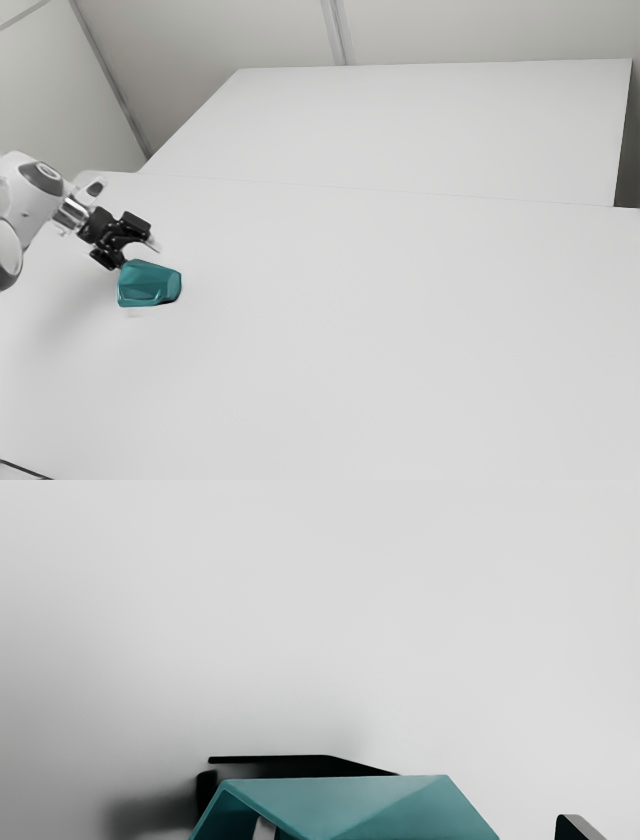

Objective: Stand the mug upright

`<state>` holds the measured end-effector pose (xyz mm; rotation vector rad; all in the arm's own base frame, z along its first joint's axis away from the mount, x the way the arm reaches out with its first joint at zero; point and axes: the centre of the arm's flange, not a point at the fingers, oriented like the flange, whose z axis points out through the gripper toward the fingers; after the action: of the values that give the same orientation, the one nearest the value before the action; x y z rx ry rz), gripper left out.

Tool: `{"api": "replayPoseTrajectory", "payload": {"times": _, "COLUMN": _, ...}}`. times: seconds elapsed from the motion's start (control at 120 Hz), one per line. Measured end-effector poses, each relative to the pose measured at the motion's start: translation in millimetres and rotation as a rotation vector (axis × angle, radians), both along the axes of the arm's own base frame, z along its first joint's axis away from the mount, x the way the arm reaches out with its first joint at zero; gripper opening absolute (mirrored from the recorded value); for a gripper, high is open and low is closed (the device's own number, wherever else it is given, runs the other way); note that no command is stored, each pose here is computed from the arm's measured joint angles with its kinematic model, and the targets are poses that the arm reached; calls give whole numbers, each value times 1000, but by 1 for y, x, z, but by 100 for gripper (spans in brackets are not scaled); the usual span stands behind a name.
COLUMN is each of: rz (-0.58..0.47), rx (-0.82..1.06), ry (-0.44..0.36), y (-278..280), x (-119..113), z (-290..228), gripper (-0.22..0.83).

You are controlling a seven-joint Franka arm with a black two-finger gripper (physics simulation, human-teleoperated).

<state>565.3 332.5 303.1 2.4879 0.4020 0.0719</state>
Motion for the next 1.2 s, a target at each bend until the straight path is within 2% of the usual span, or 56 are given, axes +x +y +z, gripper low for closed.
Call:
{"api": "replayPoseTrajectory", "payload": {"times": 0.133, "rz": -5, "rx": -12, "ry": -8, "y": -3, "x": 2, "z": -6, "gripper": 60}}
{"api": "replayPoseTrajectory", "payload": {"times": 0.383, "rz": -43, "rx": 1, "ry": -33, "y": -16, "x": 13, "z": 4, "gripper": 12}}
{"api": "replayPoseTrajectory", "payload": {"times": 0.542, "rz": -71, "rx": 6, "ry": -58, "y": -32, "x": 22, "z": 17, "gripper": -5}}
{"api": "replayPoseTrajectory", "payload": {"times": 0.775, "rz": -127, "rx": 8, "ry": -100, "y": -66, "x": 38, "z": 43, "gripper": -15}}
{"api": "replayPoseTrajectory", "payload": {"times": 1.033, "rz": -145, "rx": 24, "ry": -95, "y": -94, "x": 42, "z": 56, "gripper": -17}}
{"api": "replayPoseTrajectory", "payload": {"times": 1.2, "rz": -241, "rx": 202, "ry": -62, "y": -147, "x": 47, "z": 88, "gripper": -17}}
